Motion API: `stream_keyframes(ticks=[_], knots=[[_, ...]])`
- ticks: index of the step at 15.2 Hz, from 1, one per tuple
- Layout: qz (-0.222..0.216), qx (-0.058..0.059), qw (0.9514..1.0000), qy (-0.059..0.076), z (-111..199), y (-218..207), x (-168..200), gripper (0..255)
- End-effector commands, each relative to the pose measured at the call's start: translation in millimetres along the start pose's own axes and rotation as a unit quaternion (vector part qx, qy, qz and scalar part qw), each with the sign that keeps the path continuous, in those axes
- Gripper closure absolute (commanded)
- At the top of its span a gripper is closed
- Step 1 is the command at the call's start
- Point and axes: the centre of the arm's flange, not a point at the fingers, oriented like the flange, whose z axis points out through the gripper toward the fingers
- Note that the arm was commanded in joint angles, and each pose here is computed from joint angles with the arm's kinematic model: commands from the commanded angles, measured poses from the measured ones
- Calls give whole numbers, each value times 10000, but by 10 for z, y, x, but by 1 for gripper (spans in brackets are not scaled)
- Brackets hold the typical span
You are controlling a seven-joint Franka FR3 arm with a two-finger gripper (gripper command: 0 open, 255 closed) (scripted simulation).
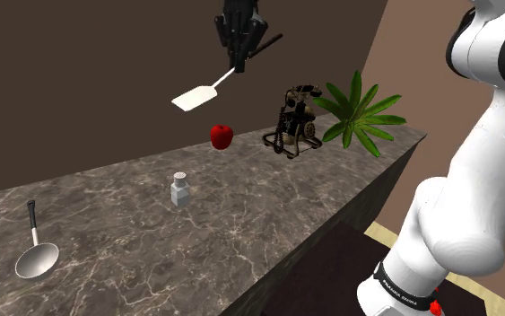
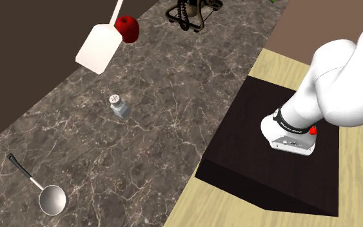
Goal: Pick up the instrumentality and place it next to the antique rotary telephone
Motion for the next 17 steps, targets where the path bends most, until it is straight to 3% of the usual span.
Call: stream_keyframes(ticks=[1,17], knots=[[-7,3,10000,3,38,5,-266,255],[-7,3,10000,3,177,15,-2373,255]])
